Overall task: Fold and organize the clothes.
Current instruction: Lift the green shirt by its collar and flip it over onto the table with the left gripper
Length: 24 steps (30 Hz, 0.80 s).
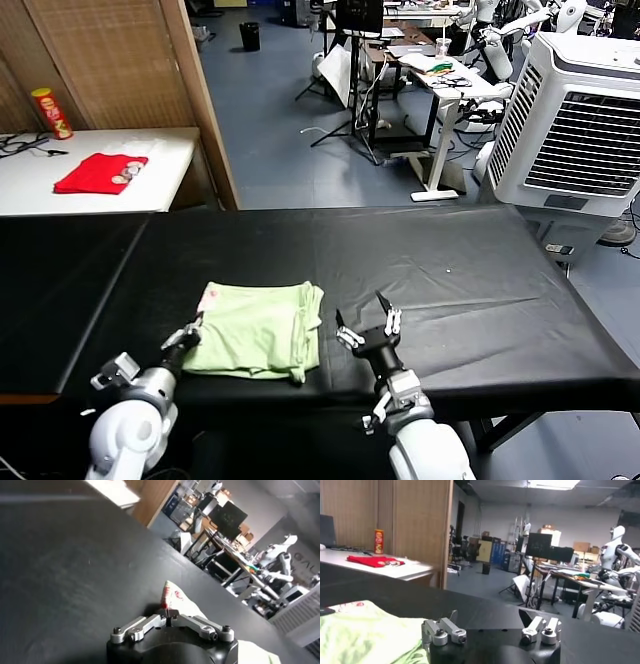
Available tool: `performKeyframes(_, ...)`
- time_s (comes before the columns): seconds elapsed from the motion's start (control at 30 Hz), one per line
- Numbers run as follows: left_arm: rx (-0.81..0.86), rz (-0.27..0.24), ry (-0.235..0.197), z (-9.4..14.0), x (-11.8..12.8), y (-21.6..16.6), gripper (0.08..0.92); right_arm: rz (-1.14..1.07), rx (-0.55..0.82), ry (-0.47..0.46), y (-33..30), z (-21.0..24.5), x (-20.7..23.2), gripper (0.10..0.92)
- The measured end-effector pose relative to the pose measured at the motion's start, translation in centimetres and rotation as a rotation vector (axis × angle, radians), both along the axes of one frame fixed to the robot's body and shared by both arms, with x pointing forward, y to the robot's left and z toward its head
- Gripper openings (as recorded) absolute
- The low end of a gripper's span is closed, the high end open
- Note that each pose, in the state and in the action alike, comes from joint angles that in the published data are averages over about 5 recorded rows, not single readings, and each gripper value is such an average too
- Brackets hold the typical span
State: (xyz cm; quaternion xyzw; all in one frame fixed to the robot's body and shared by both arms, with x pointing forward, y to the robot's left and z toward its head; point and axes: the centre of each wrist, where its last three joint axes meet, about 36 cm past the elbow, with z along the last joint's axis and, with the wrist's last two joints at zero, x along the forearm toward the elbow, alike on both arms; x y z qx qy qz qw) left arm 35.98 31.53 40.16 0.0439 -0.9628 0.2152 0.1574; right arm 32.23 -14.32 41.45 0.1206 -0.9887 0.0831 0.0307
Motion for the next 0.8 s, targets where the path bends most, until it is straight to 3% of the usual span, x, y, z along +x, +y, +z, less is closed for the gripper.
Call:
performKeyframes(0.37, 0.552, 0.033, -0.046, 2.2, 0.9, 6.8, 0.13, -0.02, -0.028, -0.001, -0.7, -0.3, -0.4, 0.798)
performKeyframes(0.57, 0.853, 0.036, -0.099, 5.6, 1.2, 11.0, 0.13, -0.019, -0.03, -0.005, -0.6, -0.2, -0.3, 0.798)
performKeyframes(0.7, 1.004, 0.041, -0.124, 8.0, 1.1, 11.6, 0.13, -0.018, -0.03, -0.003, -0.5, -0.3, -0.4, 0.798)
performKeyframes(0.8, 1.026, 0.023, -0.156, 9.1, 0.5, 10.0, 0.13, -0.018, -0.033, 0.005, -0.3, -0.6, -0.5, 0.798)
